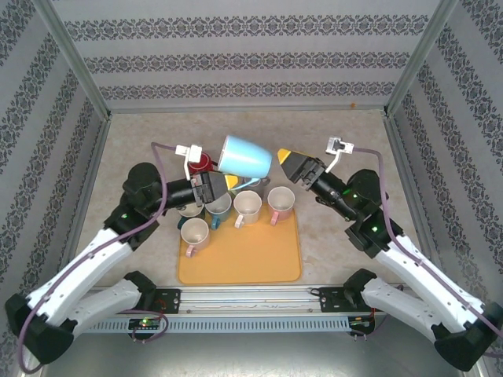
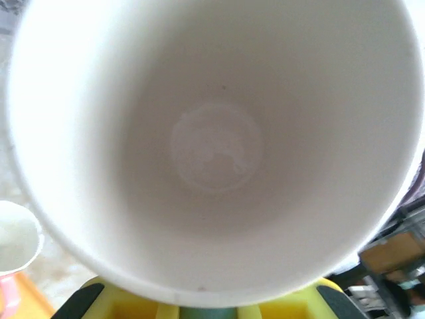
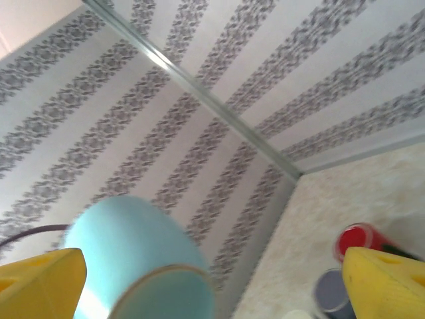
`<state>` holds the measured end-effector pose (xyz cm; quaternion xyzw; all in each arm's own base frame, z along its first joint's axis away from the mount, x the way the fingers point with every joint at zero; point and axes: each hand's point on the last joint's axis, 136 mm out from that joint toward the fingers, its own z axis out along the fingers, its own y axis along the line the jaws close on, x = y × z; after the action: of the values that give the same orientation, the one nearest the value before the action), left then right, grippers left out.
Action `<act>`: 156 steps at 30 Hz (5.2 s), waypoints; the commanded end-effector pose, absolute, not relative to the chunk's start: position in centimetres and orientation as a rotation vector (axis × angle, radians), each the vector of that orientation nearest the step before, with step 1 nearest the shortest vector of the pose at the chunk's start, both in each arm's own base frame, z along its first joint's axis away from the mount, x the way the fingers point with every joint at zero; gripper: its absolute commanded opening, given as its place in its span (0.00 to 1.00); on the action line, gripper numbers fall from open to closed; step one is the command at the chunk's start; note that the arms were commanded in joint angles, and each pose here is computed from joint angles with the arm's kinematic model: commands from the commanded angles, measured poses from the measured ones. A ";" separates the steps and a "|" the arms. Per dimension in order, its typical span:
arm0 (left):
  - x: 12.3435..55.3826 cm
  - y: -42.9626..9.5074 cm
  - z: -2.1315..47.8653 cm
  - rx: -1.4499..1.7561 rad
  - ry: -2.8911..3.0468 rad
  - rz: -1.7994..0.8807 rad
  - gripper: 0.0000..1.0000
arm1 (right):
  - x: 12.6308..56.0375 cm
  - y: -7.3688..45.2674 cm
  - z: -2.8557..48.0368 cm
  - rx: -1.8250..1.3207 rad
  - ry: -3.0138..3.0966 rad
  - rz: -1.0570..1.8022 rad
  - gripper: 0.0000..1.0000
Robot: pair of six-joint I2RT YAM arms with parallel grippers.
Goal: Turn the mug right side up
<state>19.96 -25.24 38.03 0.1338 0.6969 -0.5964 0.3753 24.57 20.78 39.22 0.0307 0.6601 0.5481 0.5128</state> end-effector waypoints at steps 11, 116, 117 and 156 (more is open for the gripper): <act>13.3 -21.5 24.7 0.702 2.253 -0.764 0.07 | 25.9 17.8 38.3 -0.018 1.685 0.911 0.98; 24.6 -10.7 27.2 0.101 2.078 -0.227 0.42 | 33.4 33.9 20.4 -0.948 2.375 0.503 0.98; 24.5 -10.1 27.2 0.090 2.064 -0.207 0.42 | 33.6 34.4 19.9 -0.964 2.393 0.496 0.98; 23.2 -9.1 29.0 0.094 1.958 -0.251 0.46 | 39.4 36.3 9.5 -0.965 2.693 0.281 0.87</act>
<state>22.76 -9.13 28.48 0.0415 0.8353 -0.1037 0.5384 38.03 37.90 10.03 -0.3424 0.9209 0.1371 0.1262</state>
